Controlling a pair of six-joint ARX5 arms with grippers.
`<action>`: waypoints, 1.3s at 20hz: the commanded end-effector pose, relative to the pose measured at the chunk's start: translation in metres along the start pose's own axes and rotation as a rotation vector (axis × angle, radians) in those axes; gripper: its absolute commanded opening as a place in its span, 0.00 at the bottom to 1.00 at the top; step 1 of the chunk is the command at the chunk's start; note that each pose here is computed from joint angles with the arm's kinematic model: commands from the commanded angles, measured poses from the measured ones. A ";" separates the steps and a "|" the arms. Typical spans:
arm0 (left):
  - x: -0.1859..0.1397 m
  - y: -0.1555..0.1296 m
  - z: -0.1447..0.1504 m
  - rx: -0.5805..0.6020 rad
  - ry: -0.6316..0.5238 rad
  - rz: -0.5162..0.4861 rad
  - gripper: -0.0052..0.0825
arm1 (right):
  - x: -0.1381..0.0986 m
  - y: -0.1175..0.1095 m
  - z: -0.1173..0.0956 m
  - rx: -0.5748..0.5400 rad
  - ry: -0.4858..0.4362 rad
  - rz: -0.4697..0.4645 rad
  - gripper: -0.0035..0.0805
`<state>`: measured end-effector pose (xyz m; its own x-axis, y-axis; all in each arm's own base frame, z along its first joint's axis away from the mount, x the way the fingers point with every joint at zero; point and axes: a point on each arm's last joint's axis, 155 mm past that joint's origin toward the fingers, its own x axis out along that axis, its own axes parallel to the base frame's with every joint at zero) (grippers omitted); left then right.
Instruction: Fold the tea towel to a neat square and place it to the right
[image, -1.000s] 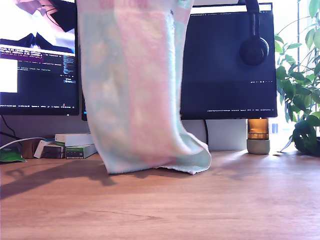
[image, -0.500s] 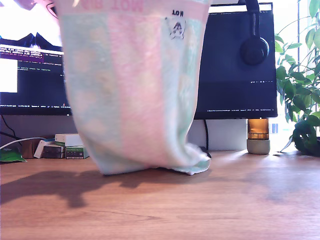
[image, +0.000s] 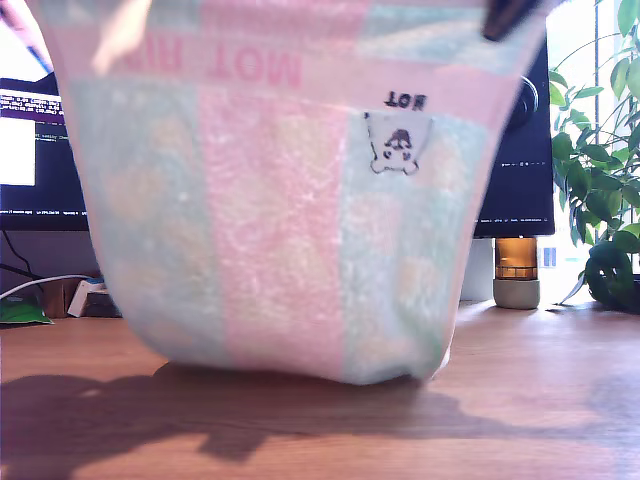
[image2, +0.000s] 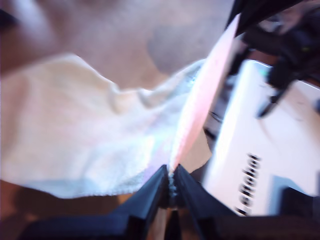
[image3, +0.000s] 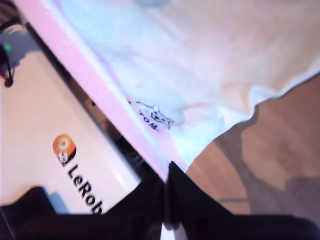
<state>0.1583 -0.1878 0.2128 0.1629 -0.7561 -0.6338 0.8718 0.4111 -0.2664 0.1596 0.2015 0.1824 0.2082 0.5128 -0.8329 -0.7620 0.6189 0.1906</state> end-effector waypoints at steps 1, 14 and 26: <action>0.017 0.006 -0.033 -0.092 0.090 -0.006 0.03 | 0.018 -0.006 -0.041 0.058 0.128 -0.016 0.03; 0.041 -0.045 -0.066 -0.192 0.273 -0.272 0.03 | 0.062 0.075 -0.112 0.079 0.322 0.283 0.03; 0.060 -0.052 -0.083 -0.162 0.381 -0.321 0.03 | 0.065 0.088 -0.112 0.019 0.308 0.270 0.03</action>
<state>0.0845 -0.2128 0.1336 -0.3066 -0.6351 -0.7090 0.7567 0.2892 -0.5863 0.0333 0.2224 0.0921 -0.2132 0.4563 -0.8639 -0.7473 0.4935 0.4450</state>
